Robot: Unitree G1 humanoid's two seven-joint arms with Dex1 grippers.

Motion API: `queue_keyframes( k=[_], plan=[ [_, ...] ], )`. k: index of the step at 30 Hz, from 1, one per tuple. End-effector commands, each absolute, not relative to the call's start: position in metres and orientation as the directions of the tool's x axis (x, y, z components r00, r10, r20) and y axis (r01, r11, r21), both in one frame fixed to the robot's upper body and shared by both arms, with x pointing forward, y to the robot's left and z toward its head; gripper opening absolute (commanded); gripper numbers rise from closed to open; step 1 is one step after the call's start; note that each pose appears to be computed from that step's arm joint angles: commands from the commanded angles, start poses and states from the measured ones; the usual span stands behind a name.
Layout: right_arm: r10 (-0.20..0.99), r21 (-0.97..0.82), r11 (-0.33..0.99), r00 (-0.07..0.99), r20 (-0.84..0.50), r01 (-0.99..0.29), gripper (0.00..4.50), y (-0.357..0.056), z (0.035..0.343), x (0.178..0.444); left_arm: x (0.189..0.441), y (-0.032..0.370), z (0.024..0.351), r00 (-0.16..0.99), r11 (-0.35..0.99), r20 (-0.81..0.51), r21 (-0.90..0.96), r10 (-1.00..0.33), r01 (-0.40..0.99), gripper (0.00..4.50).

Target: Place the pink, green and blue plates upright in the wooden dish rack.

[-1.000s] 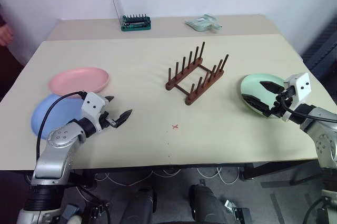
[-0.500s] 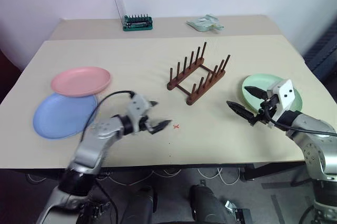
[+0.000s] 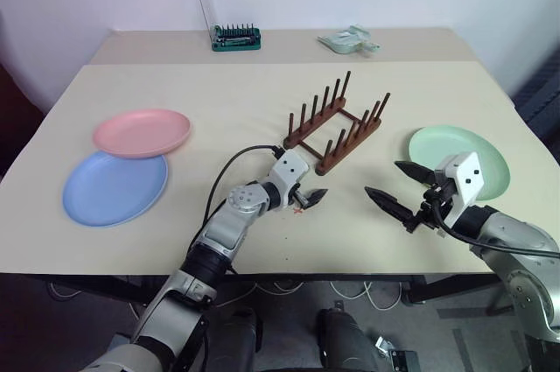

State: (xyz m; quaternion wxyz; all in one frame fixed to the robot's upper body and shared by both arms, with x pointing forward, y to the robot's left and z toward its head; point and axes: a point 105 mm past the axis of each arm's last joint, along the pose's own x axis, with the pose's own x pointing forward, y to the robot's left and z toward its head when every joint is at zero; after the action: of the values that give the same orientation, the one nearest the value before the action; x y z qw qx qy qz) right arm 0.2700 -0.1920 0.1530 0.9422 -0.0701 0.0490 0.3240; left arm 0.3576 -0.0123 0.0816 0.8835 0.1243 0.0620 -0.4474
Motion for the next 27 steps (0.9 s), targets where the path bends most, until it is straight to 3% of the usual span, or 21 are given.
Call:
queue_keyframes(
  k=[1,3,6,12,18,22,27],
  plan=[
    [0.663,-0.114,0.725,0.734,-0.151,-0.679,4.46,-0.179,0.158,0.262,0.361,-0.020,0.071,0.602,0.575,-0.264,0.178,-0.753,0.798,4.50],
    [0.665,-0.102,0.721,0.726,-0.176,-0.686,4.46,-0.178,0.154,0.261,0.364,-0.021,0.071,0.615,0.591,-0.260,0.170,-0.745,0.788,4.50],
    [0.654,-0.105,0.727,0.731,-0.195,-0.679,4.50,-0.181,0.148,0.262,0.364,-0.025,0.073,0.618,0.601,-0.235,0.145,-0.751,0.786,3.61],
    [0.643,-0.115,0.734,0.739,-0.201,-0.669,4.50,-0.186,0.141,0.262,0.368,-0.020,0.071,0.645,0.629,-0.230,0.147,-0.729,0.763,0.68],
    [0.627,-0.133,0.738,0.745,-0.228,-0.662,4.50,-0.193,0.135,0.259,0.373,0.001,0.079,0.661,0.617,-0.188,0.244,-0.727,0.748,0.66],
    [0.624,-0.140,0.728,0.733,-0.269,-0.671,4.50,-0.195,0.131,0.255,0.363,0.029,0.098,0.537,0.487,-0.145,0.278,-0.831,0.828,0.66],
    [0.625,-0.130,0.728,0.730,-0.276,-0.673,4.50,-0.199,0.129,0.253,0.335,0.062,0.111,0.287,0.234,-0.187,0.259,-0.940,0.937,0.66]
  ],
)
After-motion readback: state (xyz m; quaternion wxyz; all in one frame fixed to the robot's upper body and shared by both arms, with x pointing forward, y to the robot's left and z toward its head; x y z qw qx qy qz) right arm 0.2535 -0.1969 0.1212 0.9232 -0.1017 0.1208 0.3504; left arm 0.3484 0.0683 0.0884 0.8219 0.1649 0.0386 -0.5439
